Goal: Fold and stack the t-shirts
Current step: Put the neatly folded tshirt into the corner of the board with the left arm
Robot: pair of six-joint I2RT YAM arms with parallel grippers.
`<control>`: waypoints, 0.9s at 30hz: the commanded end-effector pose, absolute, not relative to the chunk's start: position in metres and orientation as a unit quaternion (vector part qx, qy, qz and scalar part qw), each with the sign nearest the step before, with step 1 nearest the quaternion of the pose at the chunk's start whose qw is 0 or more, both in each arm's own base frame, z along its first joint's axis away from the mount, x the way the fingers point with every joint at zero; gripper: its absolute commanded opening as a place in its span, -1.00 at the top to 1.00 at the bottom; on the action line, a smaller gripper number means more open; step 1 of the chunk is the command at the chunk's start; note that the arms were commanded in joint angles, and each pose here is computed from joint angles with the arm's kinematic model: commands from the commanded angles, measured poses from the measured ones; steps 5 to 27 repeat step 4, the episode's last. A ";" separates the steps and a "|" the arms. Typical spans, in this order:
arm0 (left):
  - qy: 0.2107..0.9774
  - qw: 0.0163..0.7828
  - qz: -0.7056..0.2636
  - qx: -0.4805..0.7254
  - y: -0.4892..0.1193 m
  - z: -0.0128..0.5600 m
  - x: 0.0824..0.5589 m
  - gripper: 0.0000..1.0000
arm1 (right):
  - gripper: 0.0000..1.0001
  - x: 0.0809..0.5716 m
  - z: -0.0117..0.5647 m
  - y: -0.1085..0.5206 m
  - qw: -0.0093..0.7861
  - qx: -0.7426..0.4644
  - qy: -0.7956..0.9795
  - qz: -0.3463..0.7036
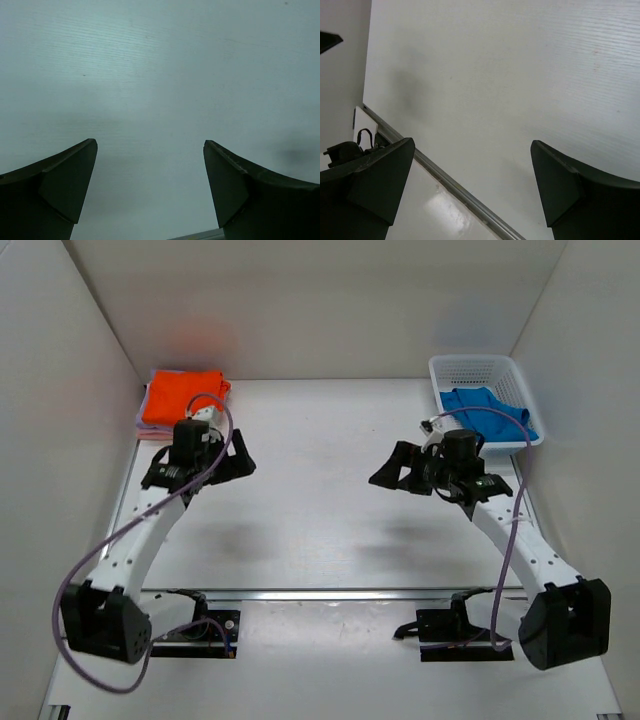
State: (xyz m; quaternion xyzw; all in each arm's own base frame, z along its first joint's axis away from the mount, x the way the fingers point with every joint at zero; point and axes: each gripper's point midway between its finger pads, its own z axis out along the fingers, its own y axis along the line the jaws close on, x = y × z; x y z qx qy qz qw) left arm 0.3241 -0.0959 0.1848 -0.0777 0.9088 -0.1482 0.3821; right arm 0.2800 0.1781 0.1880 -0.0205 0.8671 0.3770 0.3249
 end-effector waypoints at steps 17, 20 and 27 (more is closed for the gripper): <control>0.899 0.390 -0.188 -0.061 -0.107 0.192 0.302 -0.98 | -0.98 0.270 0.188 0.177 0.349 -0.027 0.850 0.393; 0.899 0.390 -0.188 -0.061 -0.107 0.192 0.302 -0.98 | -0.98 0.270 0.188 0.177 0.349 -0.027 0.850 0.393; 0.899 0.390 -0.188 -0.061 -0.107 0.192 0.302 -0.98 | -0.98 0.270 0.188 0.177 0.349 -0.027 0.850 0.393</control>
